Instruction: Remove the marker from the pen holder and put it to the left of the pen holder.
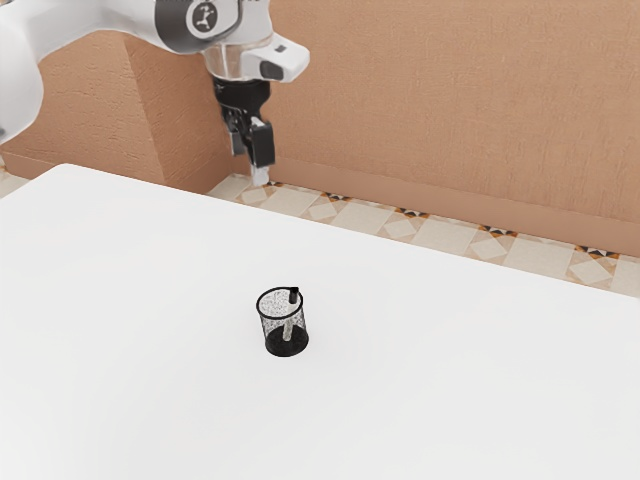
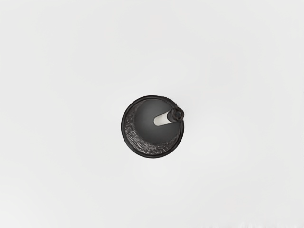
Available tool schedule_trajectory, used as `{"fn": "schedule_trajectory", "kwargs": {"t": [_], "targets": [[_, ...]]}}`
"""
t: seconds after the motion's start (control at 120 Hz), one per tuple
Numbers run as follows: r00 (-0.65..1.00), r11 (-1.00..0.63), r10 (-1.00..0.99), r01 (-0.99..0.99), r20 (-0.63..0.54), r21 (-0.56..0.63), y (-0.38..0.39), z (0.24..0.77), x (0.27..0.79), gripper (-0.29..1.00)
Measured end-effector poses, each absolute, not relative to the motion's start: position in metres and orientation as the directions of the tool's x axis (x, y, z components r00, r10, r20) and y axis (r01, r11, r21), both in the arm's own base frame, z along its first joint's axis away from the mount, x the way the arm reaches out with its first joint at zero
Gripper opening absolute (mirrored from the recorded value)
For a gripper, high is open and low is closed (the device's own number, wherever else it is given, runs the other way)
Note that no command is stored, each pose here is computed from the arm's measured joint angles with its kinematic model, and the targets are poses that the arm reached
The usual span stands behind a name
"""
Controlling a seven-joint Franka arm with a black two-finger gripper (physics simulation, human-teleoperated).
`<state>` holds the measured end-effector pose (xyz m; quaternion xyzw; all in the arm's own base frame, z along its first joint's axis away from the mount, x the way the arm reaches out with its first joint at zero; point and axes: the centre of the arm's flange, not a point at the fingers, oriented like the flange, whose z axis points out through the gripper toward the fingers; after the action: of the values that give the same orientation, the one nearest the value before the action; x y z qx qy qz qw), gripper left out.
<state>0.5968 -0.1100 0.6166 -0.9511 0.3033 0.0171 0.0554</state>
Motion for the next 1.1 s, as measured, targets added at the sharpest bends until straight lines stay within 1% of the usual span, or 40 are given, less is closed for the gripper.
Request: {"fn": "schedule_trajectory", "kwargs": {"t": [0.067,0.133,0.275,0.333,0.4,0.508,0.592,0.75,1.1], "targets": [[0.797,-0.792,-0.599,-0.604,-0.073,-0.093,-0.113,0.615,0.597,0.70],[0.775,-0.771,-0.624,-0.632,-0.102,-0.076,-0.118,0.596,0.604,0.70],[0.714,-0.732,-0.664,-0.682,-0.222,-0.004,-0.129,0.511,0.631,0.70],[0.662,-0.684,-0.697,-0.730,-0.276,-0.024,-0.153,0.489,0.632,0.70],[0.634,-0.667,-0.695,-0.745,-0.339,-0.026,-0.151,0.458,0.638,0.70],[0.590,-0.658,-0.683,-0.753,-0.431,0.011,-0.138,0.411,0.639,0.70],[0.551,-0.645,-0.689,-0.762,-0.471,0.053,-0.142,0.380,0.638,0.70],[0.518,-0.631,-0.702,-0.771,-0.489,0.088,-0.145,0.352,0.645,0.70],[0.532,-0.619,-0.724,-0.782,-0.440,0.073,-0.144,0.343,0.675,0.70]]}}
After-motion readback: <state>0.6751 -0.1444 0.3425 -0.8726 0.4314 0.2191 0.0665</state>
